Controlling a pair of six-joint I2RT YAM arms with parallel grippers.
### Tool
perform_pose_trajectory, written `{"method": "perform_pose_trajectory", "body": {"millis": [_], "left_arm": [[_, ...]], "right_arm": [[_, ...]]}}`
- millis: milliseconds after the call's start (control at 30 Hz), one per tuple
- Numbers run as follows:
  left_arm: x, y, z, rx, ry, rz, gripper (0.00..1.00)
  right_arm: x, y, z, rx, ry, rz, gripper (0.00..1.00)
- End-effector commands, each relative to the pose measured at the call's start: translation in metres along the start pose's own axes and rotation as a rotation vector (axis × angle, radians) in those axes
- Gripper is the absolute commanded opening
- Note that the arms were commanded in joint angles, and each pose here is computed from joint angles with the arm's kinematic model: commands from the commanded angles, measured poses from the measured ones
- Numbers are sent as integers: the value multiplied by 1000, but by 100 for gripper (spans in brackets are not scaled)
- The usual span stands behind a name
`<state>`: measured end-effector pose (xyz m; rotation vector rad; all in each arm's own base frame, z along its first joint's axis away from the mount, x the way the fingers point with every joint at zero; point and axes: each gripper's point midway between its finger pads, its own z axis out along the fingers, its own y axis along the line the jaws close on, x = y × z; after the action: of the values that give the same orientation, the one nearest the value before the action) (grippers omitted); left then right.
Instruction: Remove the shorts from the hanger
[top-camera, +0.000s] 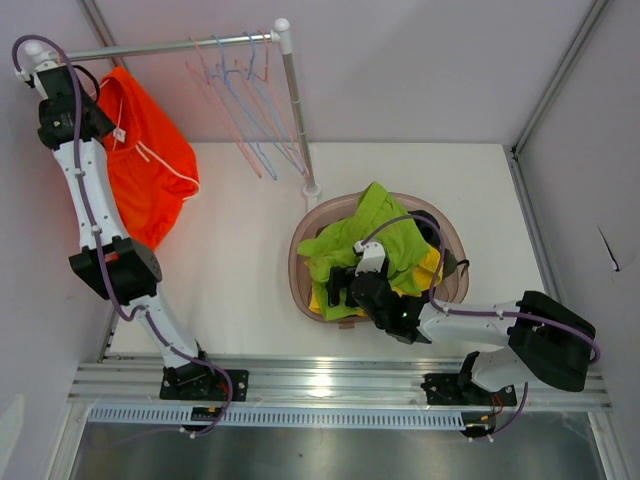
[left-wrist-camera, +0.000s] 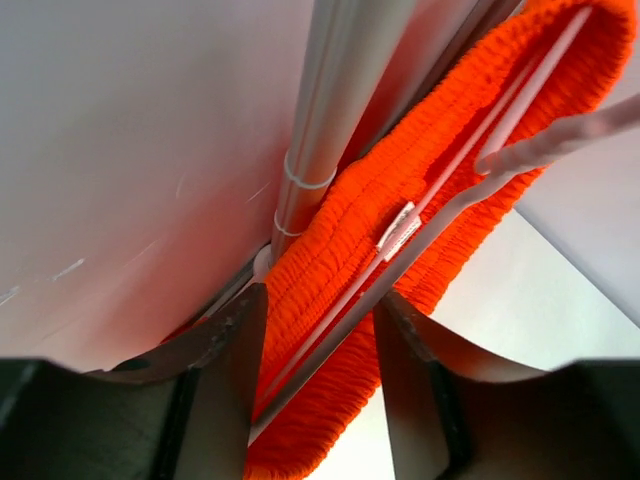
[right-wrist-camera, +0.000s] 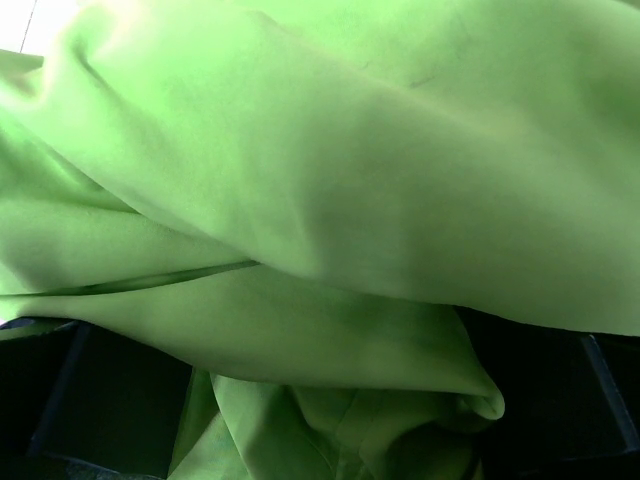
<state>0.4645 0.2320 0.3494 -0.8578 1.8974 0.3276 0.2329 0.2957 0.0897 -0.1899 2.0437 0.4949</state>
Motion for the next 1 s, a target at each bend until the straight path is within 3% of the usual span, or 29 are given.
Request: {"method": "perform_pose_trajectory", "body": {"millis": [0, 67, 133, 167, 200, 267, 500, 767, 967], "left_arm": [[-24, -9, -12, 57, -54, -39, 45], [-28, -11, -13, 69, -64, -42, 40], [-32, -14, -16, 85, -75, -45, 28], [-39, -19, -24, 115, -96, -46, 12], [-39, -21, -24, 129, -92, -45, 12], [-42, -28, -30, 172, -98, -45, 0], [-56, -67, -82, 323, -167, 28, 0], [-85, -91, -183, 490, -329, 75, 0], [-60, -110, -216, 588, -297, 141, 0]], "right_arm": [[50, -6, -6, 4, 170, -25, 100], [49, -6, -6, 4, 169, -24, 99], [50, -7, -6, 5, 169, -26, 99], [49, -5, -6, 0, 167, -27, 100], [49, -5, -6, 0, 167, -27, 99], [49, -5, -5, 1, 164, -26, 99], [47, -5, -8, -2, 147, -22, 99], [45, -5, -13, -10, 121, -17, 99], [40, 0, -16, -23, 88, -36, 100]]}}
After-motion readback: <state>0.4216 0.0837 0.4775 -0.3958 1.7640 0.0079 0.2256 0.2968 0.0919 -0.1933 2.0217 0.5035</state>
